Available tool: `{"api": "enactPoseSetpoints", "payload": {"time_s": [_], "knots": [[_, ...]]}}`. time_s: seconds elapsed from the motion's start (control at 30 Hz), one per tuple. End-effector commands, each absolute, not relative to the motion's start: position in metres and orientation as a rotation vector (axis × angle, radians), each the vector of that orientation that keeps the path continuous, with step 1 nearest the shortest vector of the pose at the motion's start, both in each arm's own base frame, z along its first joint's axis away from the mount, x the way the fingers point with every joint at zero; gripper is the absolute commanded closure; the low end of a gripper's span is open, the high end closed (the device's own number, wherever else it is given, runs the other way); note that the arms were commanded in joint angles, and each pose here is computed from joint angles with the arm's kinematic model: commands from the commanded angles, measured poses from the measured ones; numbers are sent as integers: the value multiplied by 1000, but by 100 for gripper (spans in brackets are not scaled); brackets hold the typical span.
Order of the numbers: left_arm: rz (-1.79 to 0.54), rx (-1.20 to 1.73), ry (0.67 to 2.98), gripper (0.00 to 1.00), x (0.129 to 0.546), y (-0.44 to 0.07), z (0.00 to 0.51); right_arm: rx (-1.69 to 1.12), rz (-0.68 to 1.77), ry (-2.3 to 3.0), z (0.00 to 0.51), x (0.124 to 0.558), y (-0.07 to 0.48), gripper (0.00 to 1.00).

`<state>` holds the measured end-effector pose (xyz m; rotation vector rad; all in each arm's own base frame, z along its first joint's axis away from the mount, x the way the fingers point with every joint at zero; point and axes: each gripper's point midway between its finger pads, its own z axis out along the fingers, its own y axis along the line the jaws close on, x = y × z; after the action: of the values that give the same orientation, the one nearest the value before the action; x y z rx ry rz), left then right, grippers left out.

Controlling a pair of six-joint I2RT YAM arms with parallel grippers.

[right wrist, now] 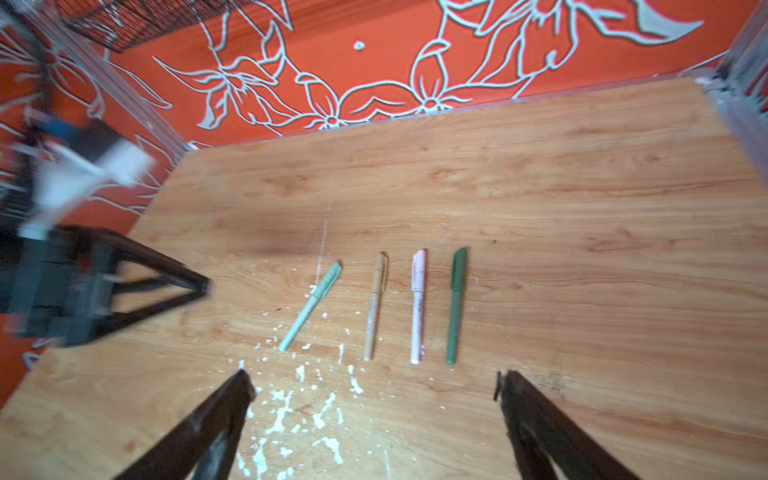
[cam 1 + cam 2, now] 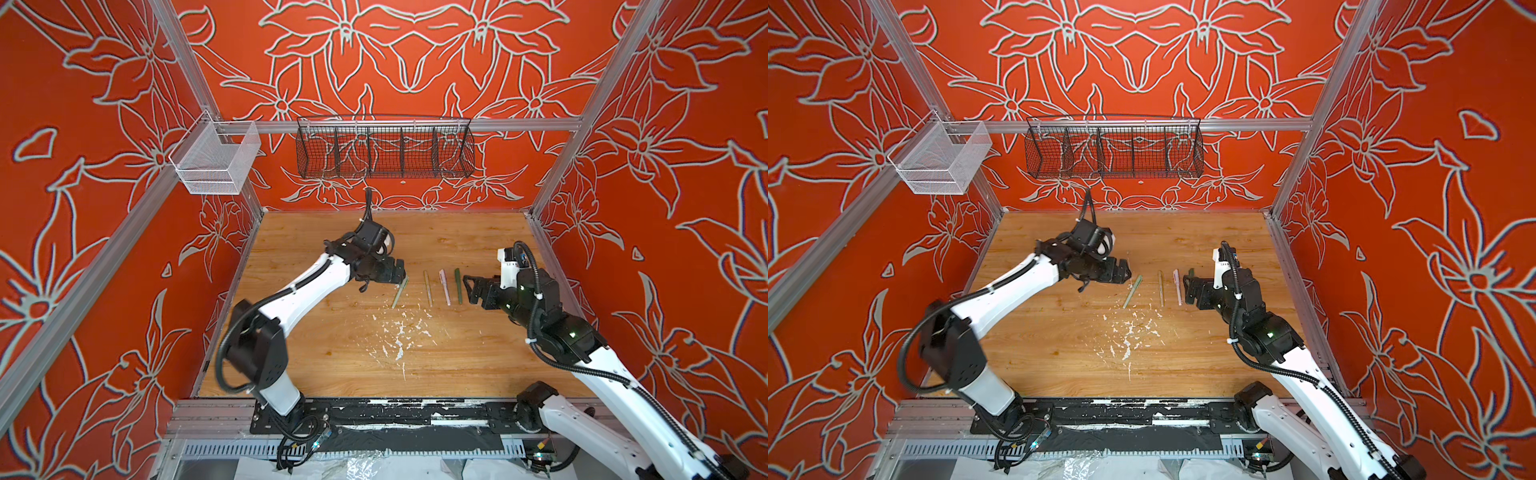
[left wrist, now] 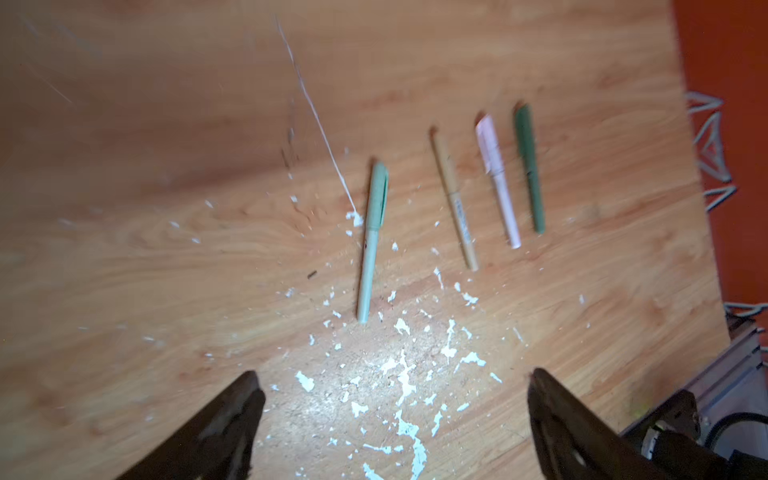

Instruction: Insert the pens into the pen caps

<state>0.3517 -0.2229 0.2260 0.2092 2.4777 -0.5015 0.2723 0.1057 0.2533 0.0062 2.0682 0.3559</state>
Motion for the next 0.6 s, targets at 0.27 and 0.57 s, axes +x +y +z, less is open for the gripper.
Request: {"api": "enactPoseSetpoints", "payload": {"time_s": [0.27,0.57], "knots": [[-9,46,1833,3,329,-104,271,-22,-194,1975,234,293,45,3],[215,1,1702,3,325,-40,214,-163,-322,1917,196,325,35,3]]}}
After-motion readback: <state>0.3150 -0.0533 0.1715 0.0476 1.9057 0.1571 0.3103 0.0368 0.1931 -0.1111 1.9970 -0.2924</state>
